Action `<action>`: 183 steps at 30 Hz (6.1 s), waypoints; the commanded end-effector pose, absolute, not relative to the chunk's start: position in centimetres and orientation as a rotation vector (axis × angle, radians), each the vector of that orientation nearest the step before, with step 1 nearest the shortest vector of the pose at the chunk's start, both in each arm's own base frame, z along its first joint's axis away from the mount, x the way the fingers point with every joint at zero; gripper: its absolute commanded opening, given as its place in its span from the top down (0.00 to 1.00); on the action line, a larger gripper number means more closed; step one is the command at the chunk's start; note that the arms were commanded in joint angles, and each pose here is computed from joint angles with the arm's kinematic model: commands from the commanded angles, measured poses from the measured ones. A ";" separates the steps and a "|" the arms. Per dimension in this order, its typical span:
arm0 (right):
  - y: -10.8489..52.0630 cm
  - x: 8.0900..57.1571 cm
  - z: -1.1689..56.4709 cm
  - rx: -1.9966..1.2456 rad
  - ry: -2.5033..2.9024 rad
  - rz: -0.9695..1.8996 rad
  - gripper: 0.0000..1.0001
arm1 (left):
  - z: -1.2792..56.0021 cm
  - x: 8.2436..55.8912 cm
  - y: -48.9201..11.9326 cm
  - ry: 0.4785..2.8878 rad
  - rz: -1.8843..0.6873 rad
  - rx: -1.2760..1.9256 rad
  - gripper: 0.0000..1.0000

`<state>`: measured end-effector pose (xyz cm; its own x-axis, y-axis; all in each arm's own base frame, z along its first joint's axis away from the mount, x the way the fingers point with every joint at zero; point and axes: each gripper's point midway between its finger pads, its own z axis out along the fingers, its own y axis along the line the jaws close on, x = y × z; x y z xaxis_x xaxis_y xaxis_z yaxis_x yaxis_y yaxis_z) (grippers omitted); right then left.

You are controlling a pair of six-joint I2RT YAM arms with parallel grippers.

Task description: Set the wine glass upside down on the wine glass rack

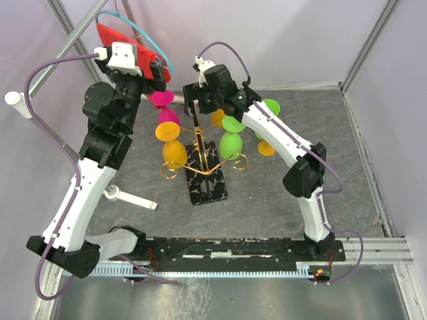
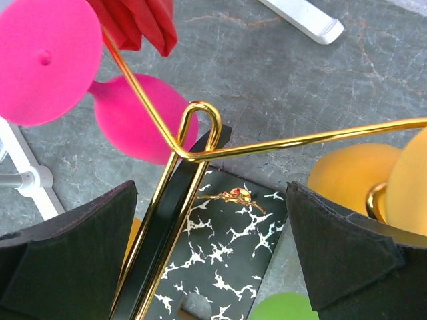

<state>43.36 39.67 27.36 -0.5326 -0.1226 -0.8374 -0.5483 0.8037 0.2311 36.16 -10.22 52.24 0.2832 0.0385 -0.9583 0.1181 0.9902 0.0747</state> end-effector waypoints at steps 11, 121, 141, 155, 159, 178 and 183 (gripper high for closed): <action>39.8 47.5 28.1 -0.286 2.008 0.498 0.00 | 54.1 35.1 -9.0 1.236 -0.003 0.137 0.01; 8.0 40.1 27.4 0.126 2.121 0.150 0.07 | 50.3 38.7 -16.8 1.326 -0.239 0.430 0.01; 8.9 41.6 18.3 0.133 2.263 0.176 0.35 | 49.9 39.2 -17.0 1.336 -0.246 0.420 0.01; 7.4 41.0 19.4 0.067 2.295 0.059 0.96 | 49.3 39.8 -17.3 1.353 -0.253 0.422 0.01; 6.2 40.5 21.8 0.032 2.281 -0.022 1.00 | 48.7 40.5 -17.5 1.380 -0.254 0.417 0.01; 2.0 41.0 30.7 0.038 1.993 -0.263 1.00 | 40.2 44.0 -17.4 1.560 -0.295 0.212 0.01; 1.4 39.5 33.2 0.043 1.892 -0.257 1.00 | 39.1 43.6 -18.1 1.544 -0.378 0.174 0.01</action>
<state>39.96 2.41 27.66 -0.5167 -0.1094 -0.8491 0.1009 0.9771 -0.1873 43.74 -17.83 36.85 -0.0917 0.0043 -0.9958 0.3391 0.9404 -0.0271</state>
